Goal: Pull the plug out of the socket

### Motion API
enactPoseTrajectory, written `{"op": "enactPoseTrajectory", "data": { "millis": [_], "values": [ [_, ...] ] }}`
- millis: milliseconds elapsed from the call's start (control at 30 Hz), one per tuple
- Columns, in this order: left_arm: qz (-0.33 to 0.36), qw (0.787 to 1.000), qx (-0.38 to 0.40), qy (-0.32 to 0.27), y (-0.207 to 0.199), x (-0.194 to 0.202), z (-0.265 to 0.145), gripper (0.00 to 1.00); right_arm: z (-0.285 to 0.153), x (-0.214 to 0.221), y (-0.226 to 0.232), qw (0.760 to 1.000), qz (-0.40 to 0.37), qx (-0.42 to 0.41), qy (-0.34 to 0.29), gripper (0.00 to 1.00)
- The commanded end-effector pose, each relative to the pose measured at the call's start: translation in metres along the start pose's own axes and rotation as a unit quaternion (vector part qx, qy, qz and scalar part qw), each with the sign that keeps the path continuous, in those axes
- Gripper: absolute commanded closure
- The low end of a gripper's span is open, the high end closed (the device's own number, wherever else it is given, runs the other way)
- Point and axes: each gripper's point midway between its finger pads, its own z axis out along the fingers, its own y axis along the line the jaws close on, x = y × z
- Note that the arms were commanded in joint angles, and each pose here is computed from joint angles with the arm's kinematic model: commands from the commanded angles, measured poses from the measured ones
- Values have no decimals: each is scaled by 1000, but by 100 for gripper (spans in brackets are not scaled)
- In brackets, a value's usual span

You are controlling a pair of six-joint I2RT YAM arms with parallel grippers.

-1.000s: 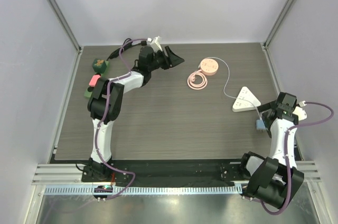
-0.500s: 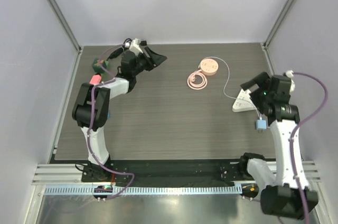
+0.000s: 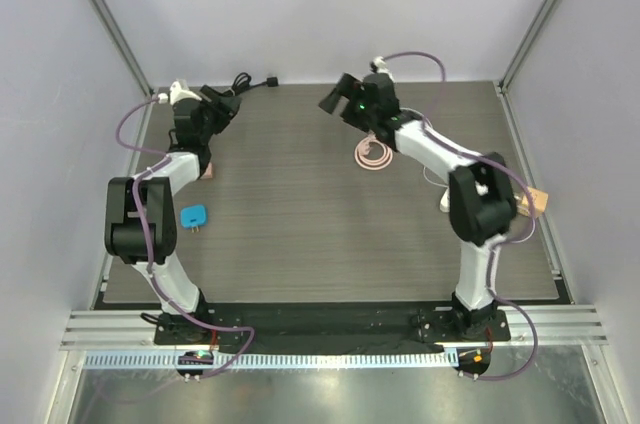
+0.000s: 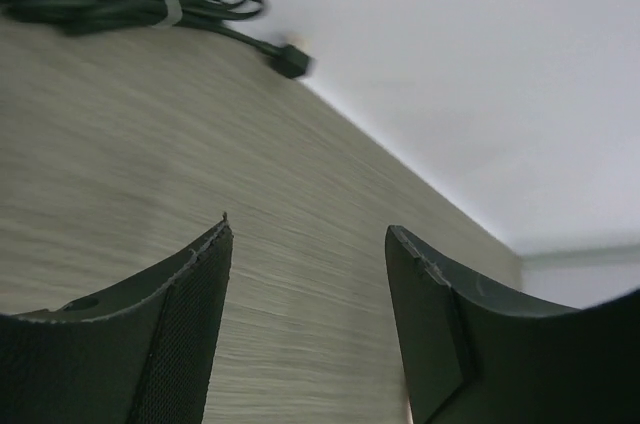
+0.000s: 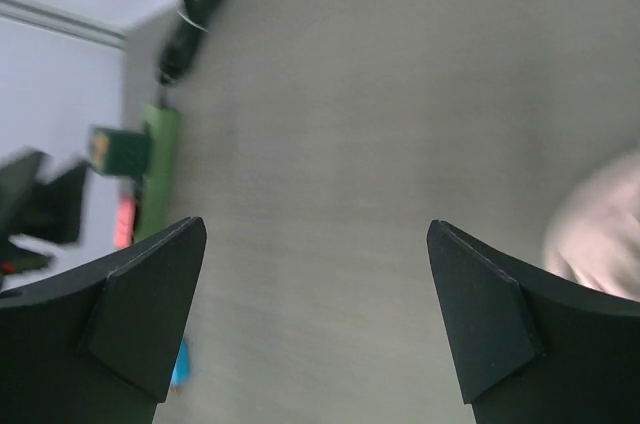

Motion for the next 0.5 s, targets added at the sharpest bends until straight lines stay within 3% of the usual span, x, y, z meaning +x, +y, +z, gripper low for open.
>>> {"op": "enactPoseTrajectory", "data": {
  "millis": [0, 100, 200, 367, 467],
  "values": [
    [55, 992, -96, -60, 27, -39, -14, 36, 45, -39, 74, 991, -35, -119, -56, 2],
    [114, 970, -203, -63, 58, -55, -28, 32, 66, -28, 85, 983, -46, -170, -46, 3],
    [149, 940, -299, -71, 84, -70, -44, 26, 86, -2, 63, 983, -54, -174, -20, 3],
    [187, 920, -339, -53, 106, -65, -49, 21, 91, 26, 56, 976, -66, -208, 7, 3],
    [231, 911, -339, -31, 108, -68, -44, 10, 88, 31, 66, 968, -65, -243, 18, 3]
  ]
}}
